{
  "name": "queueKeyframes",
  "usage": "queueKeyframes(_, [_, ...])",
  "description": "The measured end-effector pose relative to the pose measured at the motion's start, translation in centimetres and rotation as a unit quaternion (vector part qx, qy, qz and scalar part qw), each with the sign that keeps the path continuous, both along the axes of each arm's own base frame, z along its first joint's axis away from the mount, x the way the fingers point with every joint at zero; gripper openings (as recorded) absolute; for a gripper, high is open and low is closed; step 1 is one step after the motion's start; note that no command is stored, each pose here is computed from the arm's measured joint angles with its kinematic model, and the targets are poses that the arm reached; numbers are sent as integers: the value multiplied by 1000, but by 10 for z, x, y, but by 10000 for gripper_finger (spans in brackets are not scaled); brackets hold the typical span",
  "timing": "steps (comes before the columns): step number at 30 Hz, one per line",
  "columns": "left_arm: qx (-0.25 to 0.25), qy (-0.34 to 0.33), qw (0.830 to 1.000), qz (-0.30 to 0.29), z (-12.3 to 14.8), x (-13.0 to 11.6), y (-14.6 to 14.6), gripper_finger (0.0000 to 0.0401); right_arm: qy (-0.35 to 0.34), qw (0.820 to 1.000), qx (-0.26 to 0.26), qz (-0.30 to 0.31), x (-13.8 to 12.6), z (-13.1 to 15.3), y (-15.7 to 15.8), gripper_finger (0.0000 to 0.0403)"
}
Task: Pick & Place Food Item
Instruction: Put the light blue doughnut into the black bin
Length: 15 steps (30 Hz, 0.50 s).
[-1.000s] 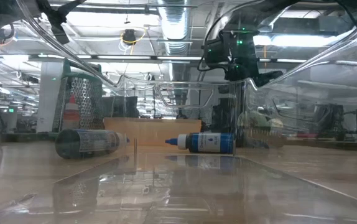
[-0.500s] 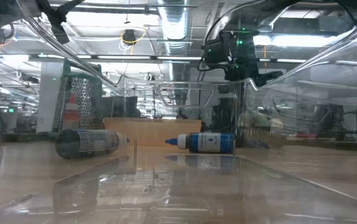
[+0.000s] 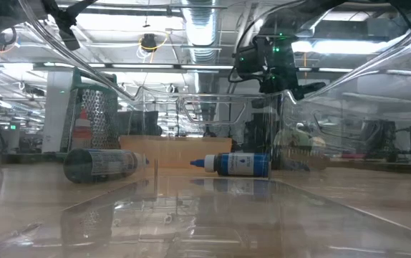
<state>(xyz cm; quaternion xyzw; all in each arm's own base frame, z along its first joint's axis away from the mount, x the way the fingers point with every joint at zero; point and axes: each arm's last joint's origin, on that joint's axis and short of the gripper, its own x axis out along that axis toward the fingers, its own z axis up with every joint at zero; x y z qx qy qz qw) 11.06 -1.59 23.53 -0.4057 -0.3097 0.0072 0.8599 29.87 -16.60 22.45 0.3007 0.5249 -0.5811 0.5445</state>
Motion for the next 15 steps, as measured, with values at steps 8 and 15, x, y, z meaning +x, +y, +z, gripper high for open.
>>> queueKeyframes(8, [0,0,1000,0,0,0,0,186,-12,1000,2,-25,-2,0,-6,0])
queueKeyframes(15, [4,-1,1000,-5,0,0,0,186,-41,997,23,-57,-7,-1,-17,0])
